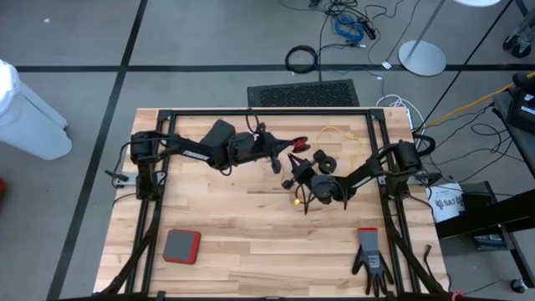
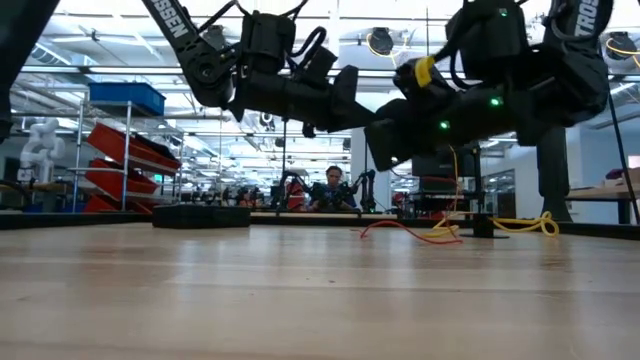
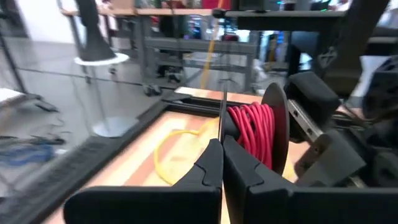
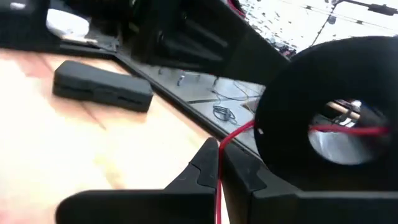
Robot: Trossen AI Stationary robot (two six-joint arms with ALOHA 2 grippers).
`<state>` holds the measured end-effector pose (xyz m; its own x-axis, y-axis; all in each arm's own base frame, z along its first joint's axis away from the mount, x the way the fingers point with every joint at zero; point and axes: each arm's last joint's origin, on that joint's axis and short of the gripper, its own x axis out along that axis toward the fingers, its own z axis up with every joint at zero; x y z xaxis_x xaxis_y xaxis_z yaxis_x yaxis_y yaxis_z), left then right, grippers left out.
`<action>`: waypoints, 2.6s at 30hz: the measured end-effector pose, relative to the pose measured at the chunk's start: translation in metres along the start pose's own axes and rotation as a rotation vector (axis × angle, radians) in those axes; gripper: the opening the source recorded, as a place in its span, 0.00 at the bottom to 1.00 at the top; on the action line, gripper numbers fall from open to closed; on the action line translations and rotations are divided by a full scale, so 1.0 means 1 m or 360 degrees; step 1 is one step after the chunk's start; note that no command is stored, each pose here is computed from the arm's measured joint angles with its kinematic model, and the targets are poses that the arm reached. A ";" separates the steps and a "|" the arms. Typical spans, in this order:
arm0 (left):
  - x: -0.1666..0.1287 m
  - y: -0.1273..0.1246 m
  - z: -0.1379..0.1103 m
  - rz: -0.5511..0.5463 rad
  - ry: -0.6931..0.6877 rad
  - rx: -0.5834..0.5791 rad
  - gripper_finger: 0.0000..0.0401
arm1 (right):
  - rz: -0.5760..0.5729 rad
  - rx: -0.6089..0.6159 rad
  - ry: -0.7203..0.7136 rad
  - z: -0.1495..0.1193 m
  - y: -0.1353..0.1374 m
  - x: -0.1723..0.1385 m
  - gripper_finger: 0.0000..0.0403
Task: Coil cords
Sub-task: Coil the red wire onto the black spool
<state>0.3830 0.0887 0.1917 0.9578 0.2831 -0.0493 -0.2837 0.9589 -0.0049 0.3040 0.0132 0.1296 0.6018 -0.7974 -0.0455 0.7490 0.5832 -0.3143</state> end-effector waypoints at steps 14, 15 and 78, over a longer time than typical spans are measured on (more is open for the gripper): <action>-0.002 0.018 -0.002 -0.0509 0.0015 -0.0093 0.00 | 0.0224 0.0062 -0.0046 -0.024 -0.017 -0.023 0.02; -0.002 0.019 -0.002 -0.0538 0.0018 -0.0107 0.00 | 0.0226 0.0066 -0.0048 -0.025 -0.018 -0.024 0.02; -0.021 0.077 -0.018 -0.1282 0.0327 -0.0278 0.00 | 0.0718 0.0221 -0.0023 -0.031 -0.031 -0.069 0.02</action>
<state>0.3401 0.1565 0.1745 0.8480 -0.5099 -0.1448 0.4620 0.8449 -0.2696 0.2305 0.0451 0.1132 0.8788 -0.4578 -0.1349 0.4412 0.8870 -0.1364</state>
